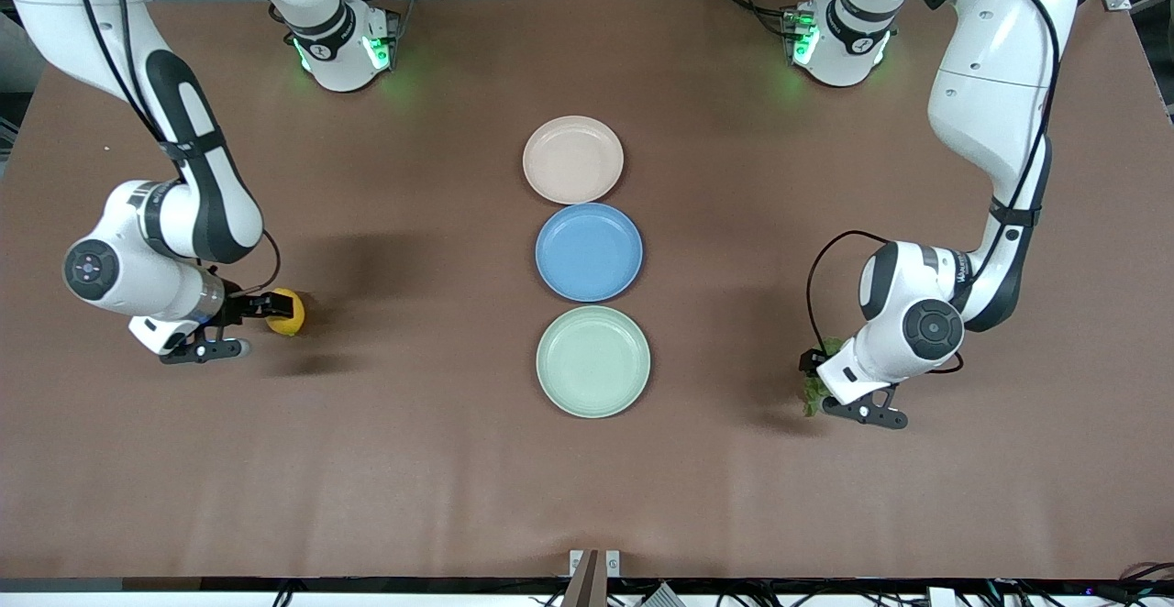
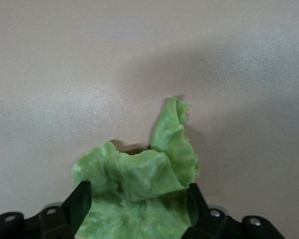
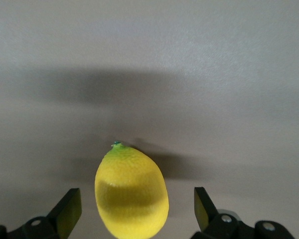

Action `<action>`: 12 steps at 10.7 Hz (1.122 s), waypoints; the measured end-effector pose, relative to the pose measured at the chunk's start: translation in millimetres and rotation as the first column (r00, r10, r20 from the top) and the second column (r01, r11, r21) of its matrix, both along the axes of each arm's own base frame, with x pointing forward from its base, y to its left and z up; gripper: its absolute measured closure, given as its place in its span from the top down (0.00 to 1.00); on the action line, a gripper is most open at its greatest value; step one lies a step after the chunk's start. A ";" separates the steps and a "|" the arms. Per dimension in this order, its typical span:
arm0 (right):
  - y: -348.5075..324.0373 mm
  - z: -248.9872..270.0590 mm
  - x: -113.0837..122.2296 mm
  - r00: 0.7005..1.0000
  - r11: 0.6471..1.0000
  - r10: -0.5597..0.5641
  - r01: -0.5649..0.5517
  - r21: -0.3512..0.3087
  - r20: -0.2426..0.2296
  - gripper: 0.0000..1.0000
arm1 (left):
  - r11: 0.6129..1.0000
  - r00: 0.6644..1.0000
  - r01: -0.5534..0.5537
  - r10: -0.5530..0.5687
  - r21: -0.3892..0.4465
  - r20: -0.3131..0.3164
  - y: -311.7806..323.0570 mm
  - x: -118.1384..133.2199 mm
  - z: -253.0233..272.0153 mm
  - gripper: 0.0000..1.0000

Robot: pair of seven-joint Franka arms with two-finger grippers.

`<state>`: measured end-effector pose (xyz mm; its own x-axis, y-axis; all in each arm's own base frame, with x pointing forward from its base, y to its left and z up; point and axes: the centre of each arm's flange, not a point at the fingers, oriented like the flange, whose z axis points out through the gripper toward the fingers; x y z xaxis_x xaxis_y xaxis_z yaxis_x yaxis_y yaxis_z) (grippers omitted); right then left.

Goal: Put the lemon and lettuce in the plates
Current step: 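Close the right gripper on the lemon while the left gripper grasps the lettuce, then carry the lemon toward the beige plate while the left gripper carries lettuce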

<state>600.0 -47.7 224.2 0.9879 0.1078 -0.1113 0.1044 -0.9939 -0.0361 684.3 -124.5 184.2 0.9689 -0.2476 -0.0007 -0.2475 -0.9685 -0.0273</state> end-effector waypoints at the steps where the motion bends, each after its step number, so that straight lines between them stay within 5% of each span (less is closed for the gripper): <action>1: -0.1 -8.6 -1.7 1.000 1.000 0.000 0.000 -0.001 -0.009 1.00 | 1.000 1.000 0.000 0.000 0.000 -0.002 0.0 -0.4 -2.7 0.85; 4: -0.2 -25.0 -4.8 0.999 1.000 0.000 0.000 -0.001 -0.032 1.00 | 1.000 1.000 -0.001 0.001 -0.002 0.002 0.0 -0.1 -5.4 0.63; 8: -0.6 -32.4 -6.6 0.999 1.000 -0.002 0.001 -0.001 -0.044 0.95 | 1.000 1.000 -0.004 0.004 -0.009 0.018 -1.7 4.4 0.5 0.06; 10: 0.4 -32.3 -6.4 0.999 1.000 -0.001 0.001 0.000 -0.043 0.72 | 1.000 0.999 -0.006 0.006 -0.012 0.037 -0.8 9.8 9.5 0.04; 12: 3.9 -32.0 -7.6 0.998 1.000 0.000 0.000 0.002 -0.057 0.70 | 1.000 0.998 0.002 -0.001 -0.020 0.065 -7.8 14.3 26.7 0.04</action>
